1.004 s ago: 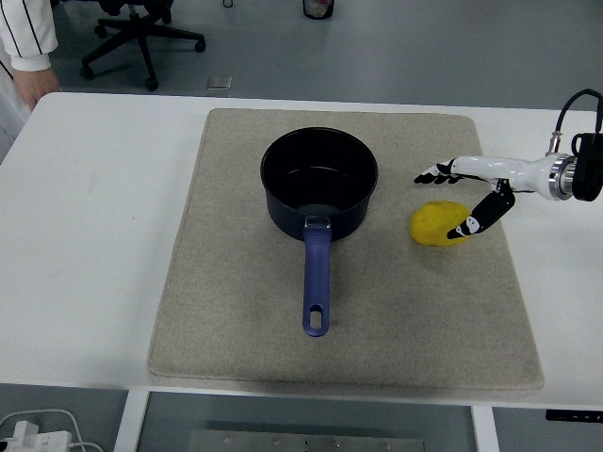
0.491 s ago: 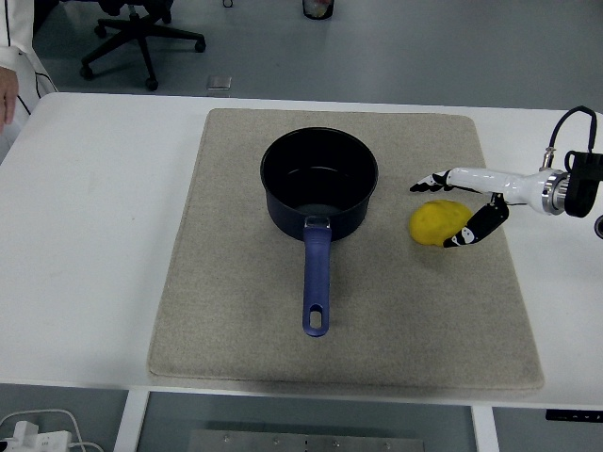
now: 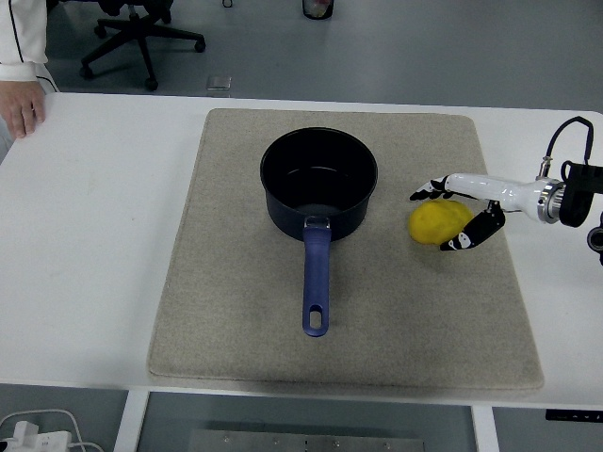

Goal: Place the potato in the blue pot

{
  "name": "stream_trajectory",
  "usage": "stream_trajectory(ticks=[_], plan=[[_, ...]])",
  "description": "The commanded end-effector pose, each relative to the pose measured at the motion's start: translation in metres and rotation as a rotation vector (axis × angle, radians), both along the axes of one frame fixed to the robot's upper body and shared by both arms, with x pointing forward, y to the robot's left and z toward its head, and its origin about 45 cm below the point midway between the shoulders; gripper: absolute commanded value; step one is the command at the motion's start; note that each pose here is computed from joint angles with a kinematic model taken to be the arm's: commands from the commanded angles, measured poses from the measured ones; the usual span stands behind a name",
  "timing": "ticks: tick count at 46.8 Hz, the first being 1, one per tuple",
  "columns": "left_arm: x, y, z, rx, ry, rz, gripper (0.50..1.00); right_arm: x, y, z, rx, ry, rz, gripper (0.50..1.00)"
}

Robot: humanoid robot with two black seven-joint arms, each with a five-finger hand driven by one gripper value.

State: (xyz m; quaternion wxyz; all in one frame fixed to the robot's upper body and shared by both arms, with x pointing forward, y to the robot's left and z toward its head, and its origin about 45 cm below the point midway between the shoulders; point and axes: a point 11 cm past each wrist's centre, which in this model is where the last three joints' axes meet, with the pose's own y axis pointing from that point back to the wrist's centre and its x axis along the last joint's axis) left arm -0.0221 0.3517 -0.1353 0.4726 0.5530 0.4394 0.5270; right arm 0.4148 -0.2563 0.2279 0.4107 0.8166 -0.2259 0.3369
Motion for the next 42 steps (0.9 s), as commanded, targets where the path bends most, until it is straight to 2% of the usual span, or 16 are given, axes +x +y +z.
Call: stream_trajectory(ticks=[1,22,29,42], plan=[[0.0,0.0,0.0,0.0,0.001,0.0,0.996,-0.001,0.0,-0.001,-0.011,-0.007,0.017,0.744],[0.0,0.0,0.0,-0.001,0.0,0.0,0.996,0.003,-0.003,0.005,-0.012,-0.026,0.014,0.503],[0.0,0.0,0.0,-0.001,0.0,0.0,0.996,0.006,-0.005,0.013,-0.004,-0.043,0.013,0.5],[0.0,0.0,0.0,0.0,0.0,0.0,0.996,0.022,-0.011,0.054,-0.003,-0.11,0.003,0.5]])
